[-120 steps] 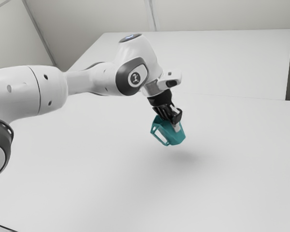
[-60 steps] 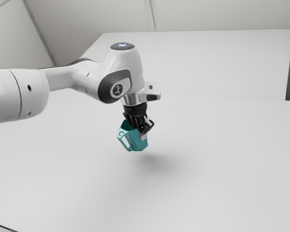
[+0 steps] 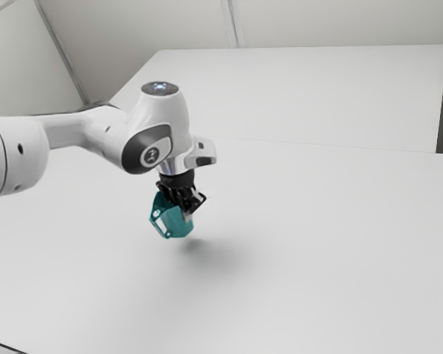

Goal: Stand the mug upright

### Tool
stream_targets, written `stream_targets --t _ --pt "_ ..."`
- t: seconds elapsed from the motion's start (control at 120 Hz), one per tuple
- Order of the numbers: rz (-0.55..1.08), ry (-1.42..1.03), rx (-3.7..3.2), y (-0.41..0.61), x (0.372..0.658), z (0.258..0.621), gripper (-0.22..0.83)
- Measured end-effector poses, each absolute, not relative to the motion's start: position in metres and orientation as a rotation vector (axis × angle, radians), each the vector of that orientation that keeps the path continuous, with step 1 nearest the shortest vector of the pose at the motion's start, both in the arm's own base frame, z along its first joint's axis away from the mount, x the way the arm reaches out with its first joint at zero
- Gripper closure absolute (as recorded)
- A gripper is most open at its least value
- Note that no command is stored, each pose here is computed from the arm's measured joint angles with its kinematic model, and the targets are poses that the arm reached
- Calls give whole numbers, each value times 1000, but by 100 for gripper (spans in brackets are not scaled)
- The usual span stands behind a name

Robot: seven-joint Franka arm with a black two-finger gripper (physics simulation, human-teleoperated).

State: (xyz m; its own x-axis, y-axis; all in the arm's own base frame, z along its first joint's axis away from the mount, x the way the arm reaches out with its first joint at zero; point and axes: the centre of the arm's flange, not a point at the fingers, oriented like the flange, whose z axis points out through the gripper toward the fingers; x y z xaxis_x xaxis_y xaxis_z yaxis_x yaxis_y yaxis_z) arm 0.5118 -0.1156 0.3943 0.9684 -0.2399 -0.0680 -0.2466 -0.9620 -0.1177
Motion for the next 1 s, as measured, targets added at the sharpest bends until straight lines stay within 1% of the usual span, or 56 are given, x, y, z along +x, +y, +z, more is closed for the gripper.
stream_targets --t 0.275,0.417,0.592,1.0 --pt "-20 307 -2978 -95 508 391 78" --pt "-56 311 -2979 -99 500 382 78" --pt "-102 278 -2983 -94 495 382 78" --pt "-121 213 -2980 -87 483 364 78"
